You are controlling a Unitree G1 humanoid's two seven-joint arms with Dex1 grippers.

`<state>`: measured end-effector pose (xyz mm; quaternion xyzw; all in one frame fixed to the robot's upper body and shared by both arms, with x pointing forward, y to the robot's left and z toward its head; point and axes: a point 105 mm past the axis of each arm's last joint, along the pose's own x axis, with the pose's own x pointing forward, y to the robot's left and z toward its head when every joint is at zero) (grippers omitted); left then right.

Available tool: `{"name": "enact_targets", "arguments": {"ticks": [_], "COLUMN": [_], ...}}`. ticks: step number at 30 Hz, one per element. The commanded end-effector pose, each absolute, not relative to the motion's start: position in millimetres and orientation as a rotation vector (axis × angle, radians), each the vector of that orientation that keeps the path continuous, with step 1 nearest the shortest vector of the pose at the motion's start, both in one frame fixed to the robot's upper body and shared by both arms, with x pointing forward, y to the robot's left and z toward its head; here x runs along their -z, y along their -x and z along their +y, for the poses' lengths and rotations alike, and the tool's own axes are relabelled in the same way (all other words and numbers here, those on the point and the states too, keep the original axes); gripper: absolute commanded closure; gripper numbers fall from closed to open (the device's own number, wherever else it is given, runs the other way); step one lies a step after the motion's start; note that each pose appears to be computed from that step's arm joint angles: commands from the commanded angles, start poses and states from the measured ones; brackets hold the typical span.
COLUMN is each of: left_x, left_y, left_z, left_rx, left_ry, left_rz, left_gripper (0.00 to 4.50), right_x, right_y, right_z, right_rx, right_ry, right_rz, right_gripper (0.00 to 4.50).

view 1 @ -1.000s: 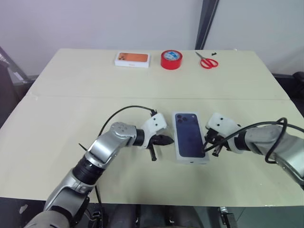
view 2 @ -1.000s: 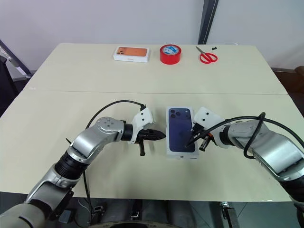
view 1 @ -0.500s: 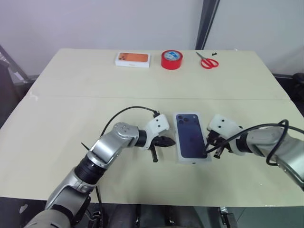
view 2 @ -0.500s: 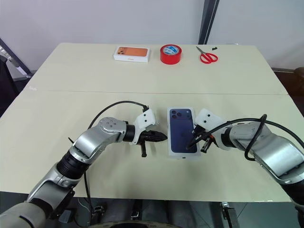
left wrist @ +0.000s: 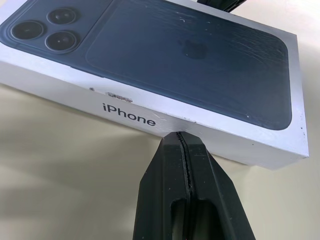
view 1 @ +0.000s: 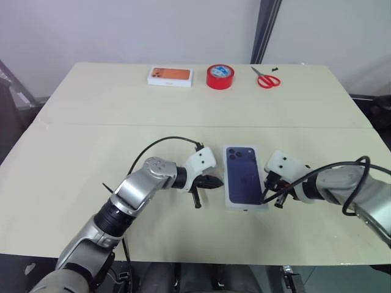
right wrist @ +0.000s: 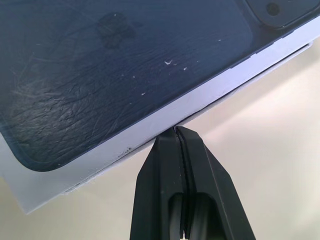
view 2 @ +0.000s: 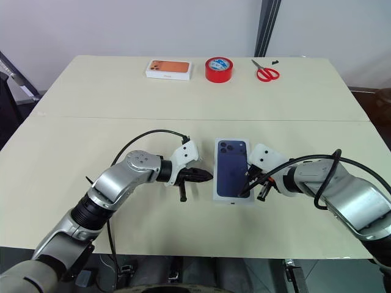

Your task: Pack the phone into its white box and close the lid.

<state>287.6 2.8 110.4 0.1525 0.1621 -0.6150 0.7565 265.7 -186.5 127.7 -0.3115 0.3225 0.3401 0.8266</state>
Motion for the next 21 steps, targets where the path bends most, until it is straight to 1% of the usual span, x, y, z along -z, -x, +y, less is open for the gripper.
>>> {"name": "enact_targets", "arguments": {"ticks": [1,16,21], "left_x": [-122.6,-112.5,-111.1], "left_y": [-282.3,-281.0,-283.7], "left_z": [-7.1,-3.8,-1.0], "left_rx": [1.383,1.385,1.371], "left_ry": [-0.334,-0.369,-0.380], "left_rz": [0.301,0.337,0.337], "left_gripper": [4.50,4.50,4.50], "right_x": [-134.4,-124.5,-132.1], "right_y": [-267.0,-261.5,-263.9], "right_z": [-184.4,-189.4,-197.4], "right_rx": [-0.725,-0.721,-0.700], "right_ry": [0.683,0.692,0.700], "right_rz": [0.646,0.678,0.669], "right_gripper": [4.49,4.49,4.49]}}
